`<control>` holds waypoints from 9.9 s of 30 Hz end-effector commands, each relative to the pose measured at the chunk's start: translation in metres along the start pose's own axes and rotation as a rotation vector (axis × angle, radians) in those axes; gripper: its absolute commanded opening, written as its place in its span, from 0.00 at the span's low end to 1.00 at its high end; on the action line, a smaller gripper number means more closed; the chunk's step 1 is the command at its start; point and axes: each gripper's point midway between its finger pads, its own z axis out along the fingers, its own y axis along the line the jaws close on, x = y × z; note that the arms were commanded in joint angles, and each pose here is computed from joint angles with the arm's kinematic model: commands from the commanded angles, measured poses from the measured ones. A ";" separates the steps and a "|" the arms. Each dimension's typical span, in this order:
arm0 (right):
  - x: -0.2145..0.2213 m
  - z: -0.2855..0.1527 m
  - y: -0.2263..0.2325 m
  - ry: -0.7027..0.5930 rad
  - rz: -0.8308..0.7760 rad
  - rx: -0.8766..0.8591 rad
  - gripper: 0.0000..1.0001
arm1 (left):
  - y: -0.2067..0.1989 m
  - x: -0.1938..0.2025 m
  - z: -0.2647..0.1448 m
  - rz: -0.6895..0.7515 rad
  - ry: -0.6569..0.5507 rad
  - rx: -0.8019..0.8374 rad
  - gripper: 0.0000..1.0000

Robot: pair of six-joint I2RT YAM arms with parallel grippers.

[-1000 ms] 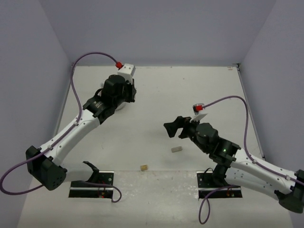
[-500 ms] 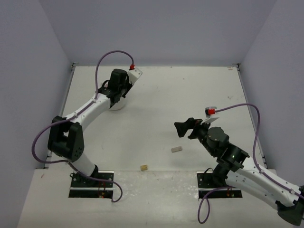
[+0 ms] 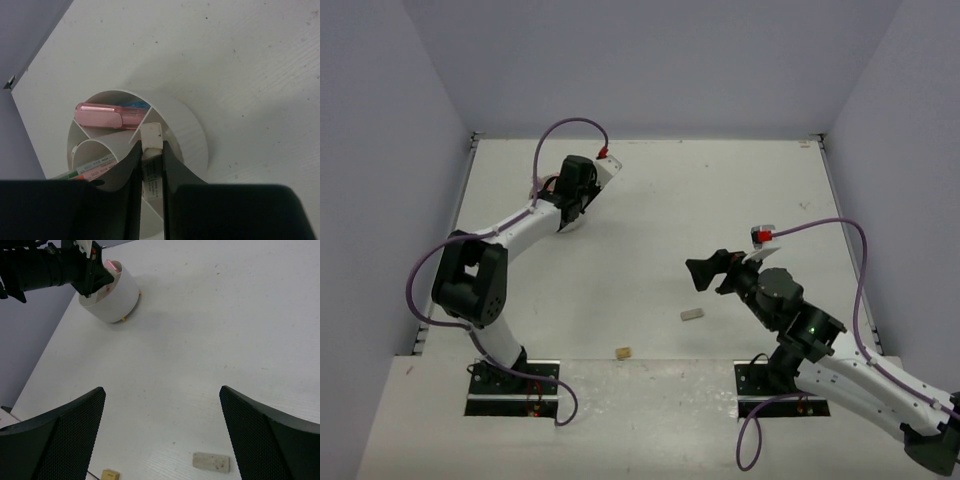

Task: Sort the stationery into containers
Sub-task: Place the stationery in the storage box, then pick up the stationery from the center of the board, then place the stationery in the storage box, then pick up the stationery from the corner of the board, then place the stationery in the storage box.

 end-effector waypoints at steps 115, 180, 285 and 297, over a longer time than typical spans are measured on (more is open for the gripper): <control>0.046 -0.011 0.096 0.295 -0.230 -0.230 0.00 | -0.212 -0.094 -0.288 -1.085 -0.430 1.140 0.58; 0.060 -0.039 0.009 0.229 -0.082 0.008 0.99 | 0.088 0.071 -0.048 -1.673 -0.237 -0.467 0.00; 0.052 0.011 0.109 0.238 -0.471 -0.273 0.00 | -0.196 -0.069 -0.283 -1.075 -0.485 1.142 0.56; 0.047 0.005 0.124 0.241 -0.446 -0.337 0.00 | -0.215 -0.076 -0.280 -1.047 -0.456 1.166 0.40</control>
